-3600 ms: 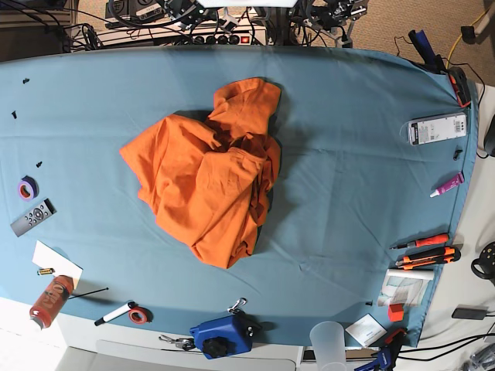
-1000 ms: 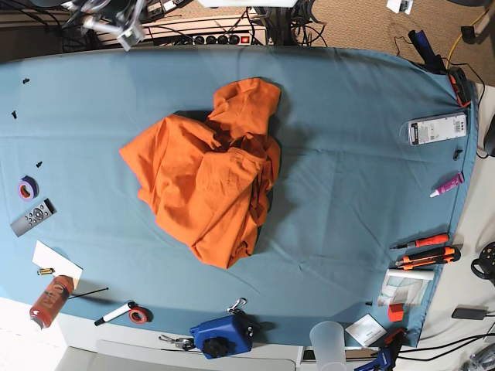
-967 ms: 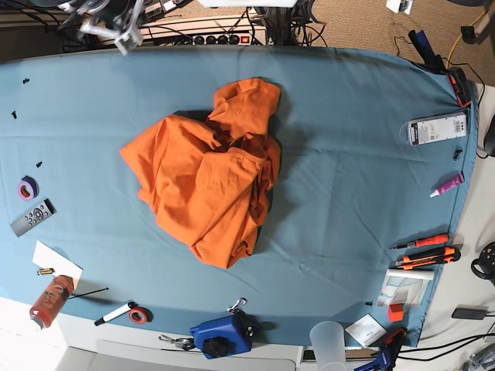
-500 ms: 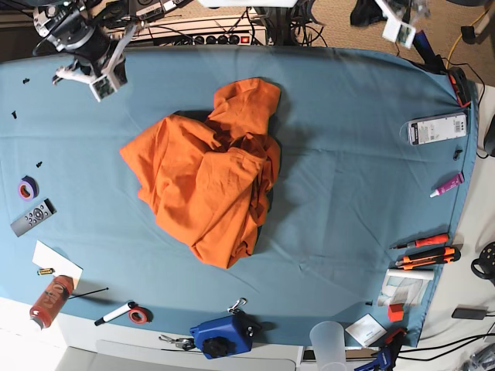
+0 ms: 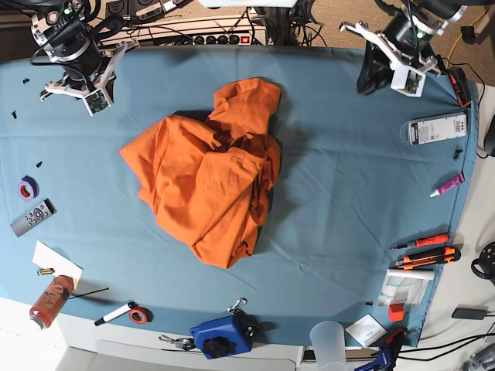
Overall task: Layout the t-shirt on the table in an organized manner, then fold the t-shirt properly
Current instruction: 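Move both grippers toward the crumpled orange t-shirt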
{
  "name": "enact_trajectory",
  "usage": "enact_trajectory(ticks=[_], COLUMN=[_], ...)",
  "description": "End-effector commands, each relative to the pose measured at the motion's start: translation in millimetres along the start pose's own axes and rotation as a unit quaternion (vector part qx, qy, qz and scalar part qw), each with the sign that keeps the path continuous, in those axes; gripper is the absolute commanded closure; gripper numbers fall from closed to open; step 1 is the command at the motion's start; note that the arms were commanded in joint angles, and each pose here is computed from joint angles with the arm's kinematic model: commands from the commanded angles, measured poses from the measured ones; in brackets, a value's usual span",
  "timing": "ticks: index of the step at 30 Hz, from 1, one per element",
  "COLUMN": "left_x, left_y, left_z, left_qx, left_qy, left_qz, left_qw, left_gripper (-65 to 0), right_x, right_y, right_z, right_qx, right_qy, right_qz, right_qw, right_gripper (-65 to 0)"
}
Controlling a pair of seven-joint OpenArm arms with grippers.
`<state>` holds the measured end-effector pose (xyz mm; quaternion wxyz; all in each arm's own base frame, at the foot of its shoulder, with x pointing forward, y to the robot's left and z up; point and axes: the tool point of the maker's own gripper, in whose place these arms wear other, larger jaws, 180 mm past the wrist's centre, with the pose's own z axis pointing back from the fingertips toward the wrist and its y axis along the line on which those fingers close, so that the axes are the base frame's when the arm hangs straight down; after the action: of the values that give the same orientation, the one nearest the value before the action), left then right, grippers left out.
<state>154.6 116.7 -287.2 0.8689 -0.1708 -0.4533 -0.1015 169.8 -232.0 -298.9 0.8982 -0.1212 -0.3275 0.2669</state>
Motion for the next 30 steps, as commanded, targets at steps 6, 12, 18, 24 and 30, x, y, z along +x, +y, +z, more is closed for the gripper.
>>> enact_trajectory(ticks=[6,12,18,24,30], left_x=[29,13,7,-1,-27], left_y=[-24,-63,-98,-117,-116], left_z=[1,-28,-70,-98,-129], left_qx=[-0.061,-0.126,-0.159,-0.146,-0.134], left_qy=[-0.066,-0.045,-0.03,-0.008,0.033], left_qz=[-0.047,-0.061,-0.085,-0.106,-0.108], left_qw=[0.995,0.989,0.983,0.984,0.984], left_gripper=[-37.8,-37.8,-37.8,-37.8,-37.8], right_x=[9,26,8,1,2], right_y=[-6,-22,-43,-54,-56], right_z=[3,0,-31,-46,-47], right_qx=[-0.012,-0.04,-0.051,-0.056,-0.059], right_qy=[-0.016,-0.038,-0.01,0.002,0.001], right_qz=[0.003,-0.01,-0.032,-0.043,-0.042], right_qw=[0.9998,0.9984,0.9981,0.9975,0.9974], right_gripper=[-26.5,-26.5,-26.5,-26.5,-26.5])
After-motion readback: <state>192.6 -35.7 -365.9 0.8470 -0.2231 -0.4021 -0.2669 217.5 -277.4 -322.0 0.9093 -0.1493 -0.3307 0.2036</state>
